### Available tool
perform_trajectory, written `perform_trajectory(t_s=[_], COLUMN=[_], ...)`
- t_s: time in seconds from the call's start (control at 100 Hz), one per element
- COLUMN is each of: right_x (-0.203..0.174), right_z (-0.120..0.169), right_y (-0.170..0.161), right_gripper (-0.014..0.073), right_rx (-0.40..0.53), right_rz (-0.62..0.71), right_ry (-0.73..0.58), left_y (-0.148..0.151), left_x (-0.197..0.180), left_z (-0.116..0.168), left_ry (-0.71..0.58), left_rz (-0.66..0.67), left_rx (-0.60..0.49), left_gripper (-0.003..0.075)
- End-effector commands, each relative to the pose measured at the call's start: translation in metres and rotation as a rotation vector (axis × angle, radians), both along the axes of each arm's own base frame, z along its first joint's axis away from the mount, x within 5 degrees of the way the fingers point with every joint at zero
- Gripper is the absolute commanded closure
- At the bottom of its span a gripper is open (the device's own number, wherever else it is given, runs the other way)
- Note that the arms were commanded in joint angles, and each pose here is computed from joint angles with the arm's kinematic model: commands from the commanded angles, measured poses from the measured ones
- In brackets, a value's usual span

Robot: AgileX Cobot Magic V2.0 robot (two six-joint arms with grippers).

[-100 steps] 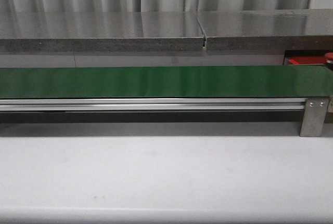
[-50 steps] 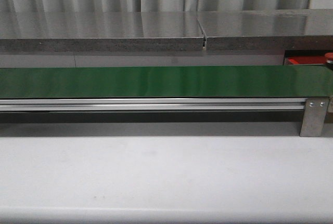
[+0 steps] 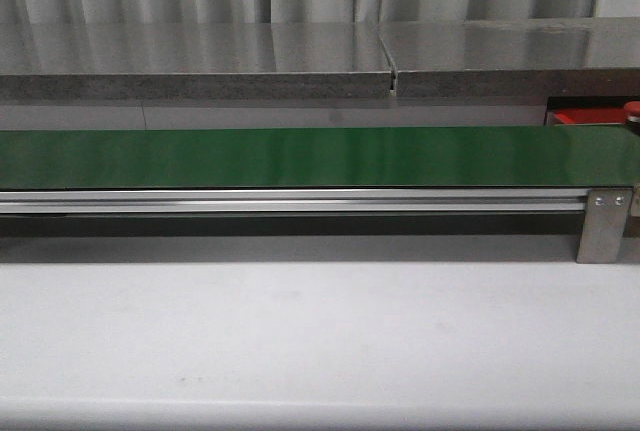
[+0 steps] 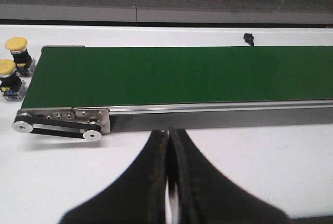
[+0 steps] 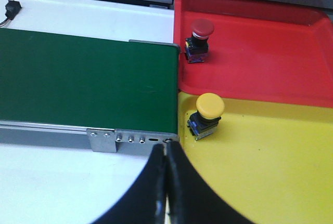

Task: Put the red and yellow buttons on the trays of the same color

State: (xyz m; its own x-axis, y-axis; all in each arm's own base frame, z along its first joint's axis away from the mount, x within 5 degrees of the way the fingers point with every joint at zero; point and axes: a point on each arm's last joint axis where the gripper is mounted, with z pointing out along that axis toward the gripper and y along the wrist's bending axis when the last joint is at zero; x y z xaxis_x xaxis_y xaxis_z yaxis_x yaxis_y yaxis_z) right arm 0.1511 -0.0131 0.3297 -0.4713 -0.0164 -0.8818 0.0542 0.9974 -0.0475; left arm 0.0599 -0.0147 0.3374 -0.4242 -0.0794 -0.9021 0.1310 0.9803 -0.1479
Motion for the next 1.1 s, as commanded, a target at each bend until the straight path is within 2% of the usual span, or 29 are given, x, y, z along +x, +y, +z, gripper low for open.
perform_trajectory(t_s=[0.0,0.37,0.64,0.82,1.09], right_x=[-0.016,-0.071,-0.073,-0.073,-0.073], right_z=[0.013,0.003,0.003,0.003,0.003], right_y=[0.002,0.007,0.007,0.007,0.007], right_gripper=[0.0713,0.0713,0.0713,0.0713,0.0713], right_rx=[-0.023,-0.034,-0.035,-0.035,-0.035], right_rz=[0.004,0.004,0.004,0.004,0.004], right_ry=[-0.143,-0.262,-0.271,-0.271,-0.271], left_y=[0.000,0.000,-0.001,-0.002,-0.004], left_x=[0.002,0.002,0.008,0.029,0.066], left_z=[0.014,0.014,0.012,0.012,0.005], left_ry=[-0.094,-0.095,-0.059,-0.011,0.030], left_rz=[0.001,0.001,0.002,0.030,0.051], left_rx=[-0.023,-0.025,-0.022,-0.063,-0.064], left_gripper=[0.0741,0.0741,0.0741,0.0741,0.0741])
